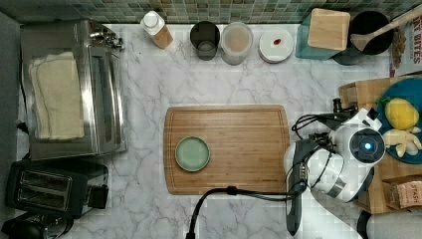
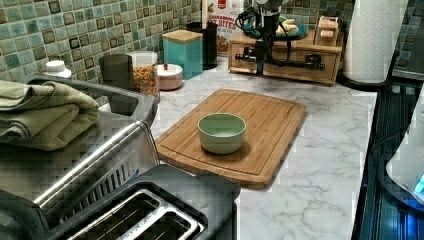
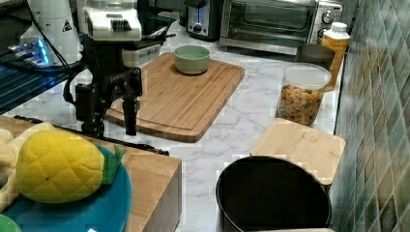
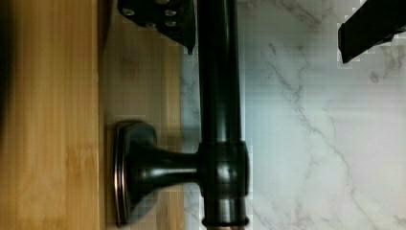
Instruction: Open the drawer.
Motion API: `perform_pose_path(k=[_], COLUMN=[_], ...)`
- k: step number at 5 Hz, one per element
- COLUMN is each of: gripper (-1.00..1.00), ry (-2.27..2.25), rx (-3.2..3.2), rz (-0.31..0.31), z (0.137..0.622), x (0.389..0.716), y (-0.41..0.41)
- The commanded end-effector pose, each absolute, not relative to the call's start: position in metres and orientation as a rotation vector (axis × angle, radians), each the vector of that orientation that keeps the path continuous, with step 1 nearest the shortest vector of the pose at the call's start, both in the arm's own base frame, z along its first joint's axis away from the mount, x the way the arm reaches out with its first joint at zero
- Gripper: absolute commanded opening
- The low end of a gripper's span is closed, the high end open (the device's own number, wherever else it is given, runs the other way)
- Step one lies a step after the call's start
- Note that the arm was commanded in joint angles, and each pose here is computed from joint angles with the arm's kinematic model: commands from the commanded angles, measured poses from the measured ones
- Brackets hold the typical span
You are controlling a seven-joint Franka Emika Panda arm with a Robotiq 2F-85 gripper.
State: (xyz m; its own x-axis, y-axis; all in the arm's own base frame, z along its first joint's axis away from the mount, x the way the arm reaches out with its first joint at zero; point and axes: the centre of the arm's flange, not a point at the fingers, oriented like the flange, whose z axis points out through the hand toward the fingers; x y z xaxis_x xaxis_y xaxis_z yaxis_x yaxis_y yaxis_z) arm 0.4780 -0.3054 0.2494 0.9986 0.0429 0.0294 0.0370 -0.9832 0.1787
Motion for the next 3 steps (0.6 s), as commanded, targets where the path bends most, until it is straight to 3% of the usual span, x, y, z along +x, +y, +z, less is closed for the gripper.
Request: perform_pose_path(k=[1,2,3], gripper=[1.0,1.0,1.0], ry=[0.002,0.042,0.065], rx=[2.996,3.032,3.053], rz=[-0.059,-0.098,-0.092], z=[0.234,0.241,0.235], x=[0.466,0.464,0.463], y=[-0.276,-0.238,-0.182])
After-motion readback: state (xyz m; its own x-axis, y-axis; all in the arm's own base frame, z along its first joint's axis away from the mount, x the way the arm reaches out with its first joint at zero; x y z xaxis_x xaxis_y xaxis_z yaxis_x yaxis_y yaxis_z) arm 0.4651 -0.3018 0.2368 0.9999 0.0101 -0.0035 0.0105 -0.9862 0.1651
